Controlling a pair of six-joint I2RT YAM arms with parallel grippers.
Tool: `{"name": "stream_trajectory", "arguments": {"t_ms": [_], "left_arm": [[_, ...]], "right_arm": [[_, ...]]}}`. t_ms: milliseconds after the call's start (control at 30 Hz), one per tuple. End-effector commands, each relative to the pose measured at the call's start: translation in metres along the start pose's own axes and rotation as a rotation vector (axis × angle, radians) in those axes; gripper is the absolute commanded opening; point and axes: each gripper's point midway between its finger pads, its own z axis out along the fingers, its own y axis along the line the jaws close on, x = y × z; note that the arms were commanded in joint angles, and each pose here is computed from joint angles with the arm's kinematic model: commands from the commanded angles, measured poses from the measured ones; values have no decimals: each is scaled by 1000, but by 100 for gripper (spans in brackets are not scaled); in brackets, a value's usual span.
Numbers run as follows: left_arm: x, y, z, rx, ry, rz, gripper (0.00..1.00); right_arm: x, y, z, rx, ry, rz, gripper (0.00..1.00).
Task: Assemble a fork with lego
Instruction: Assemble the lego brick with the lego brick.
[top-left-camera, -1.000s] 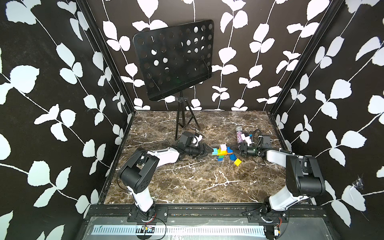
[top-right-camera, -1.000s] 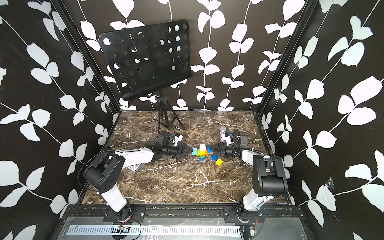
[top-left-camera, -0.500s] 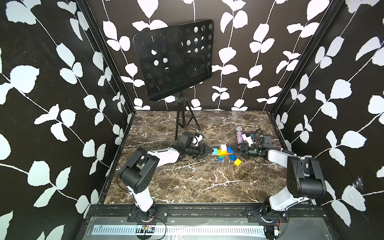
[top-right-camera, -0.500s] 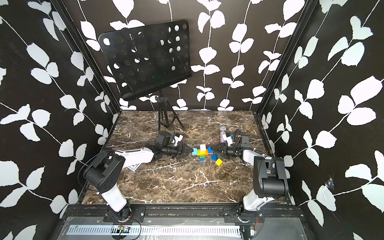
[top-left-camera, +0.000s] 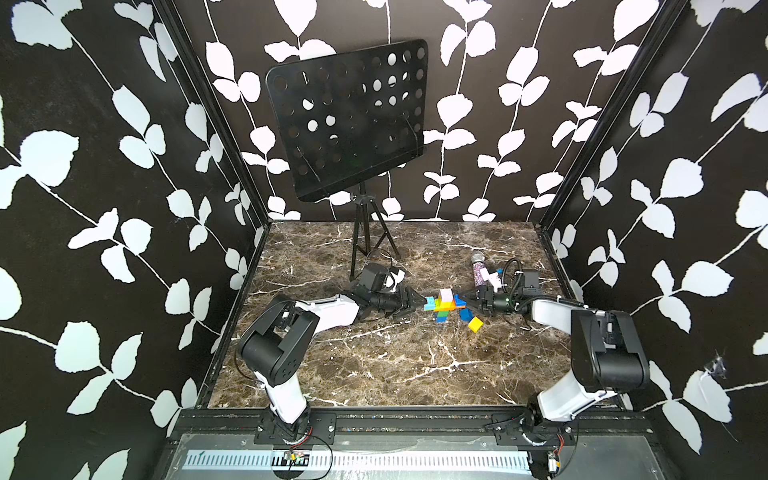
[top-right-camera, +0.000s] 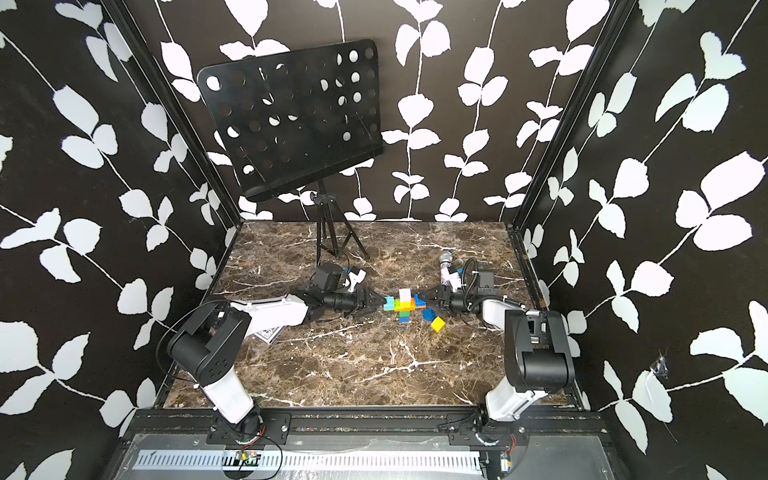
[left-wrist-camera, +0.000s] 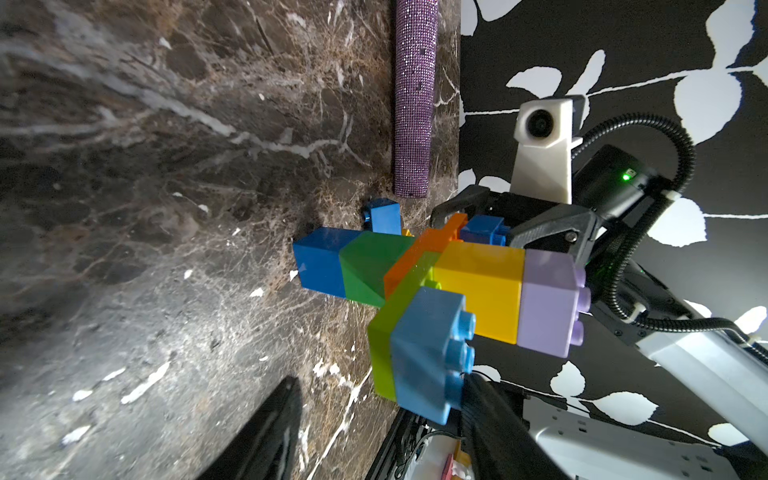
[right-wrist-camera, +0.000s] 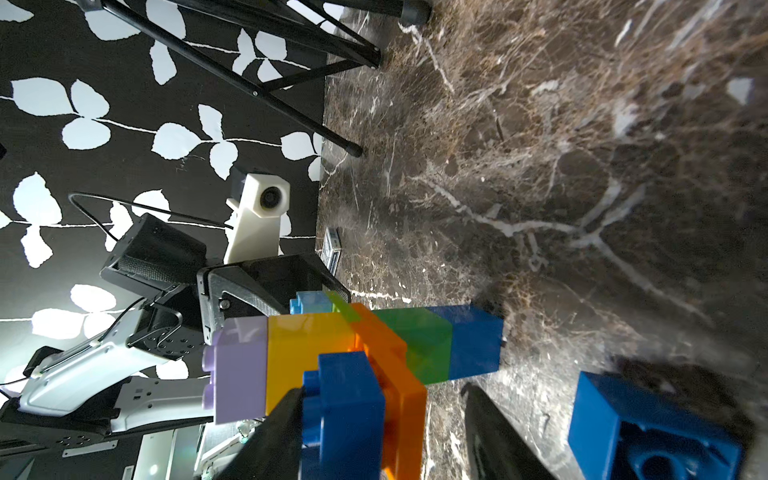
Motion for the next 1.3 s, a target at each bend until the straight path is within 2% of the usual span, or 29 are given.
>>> {"name": "stream_trajectory", "arguments": {"t_ms": [0, 367, 533, 800, 1067, 1267], "left_arm": [[0, -2, 2, 1, 4, 11, 63], [2, -1, 2, 1, 10, 5, 62], [2, 0, 3, 0, 11, 3, 61], [2, 2, 3, -7, 10, -5, 58], [3, 2, 2, -6, 11, -6, 58], [3, 2, 3, -7, 11, -5, 57]], "right_arm": [[7, -4, 3, -10, 15, 13, 58], [7, -9, 0, -14, -2, 40, 54], [5, -10, 2, -32, -5, 52, 48], [7, -10, 2, -37, -4, 71, 45], [8, -13, 4, -48, 0, 87, 35], [7, -13, 4, -48, -1, 86, 32]]}}
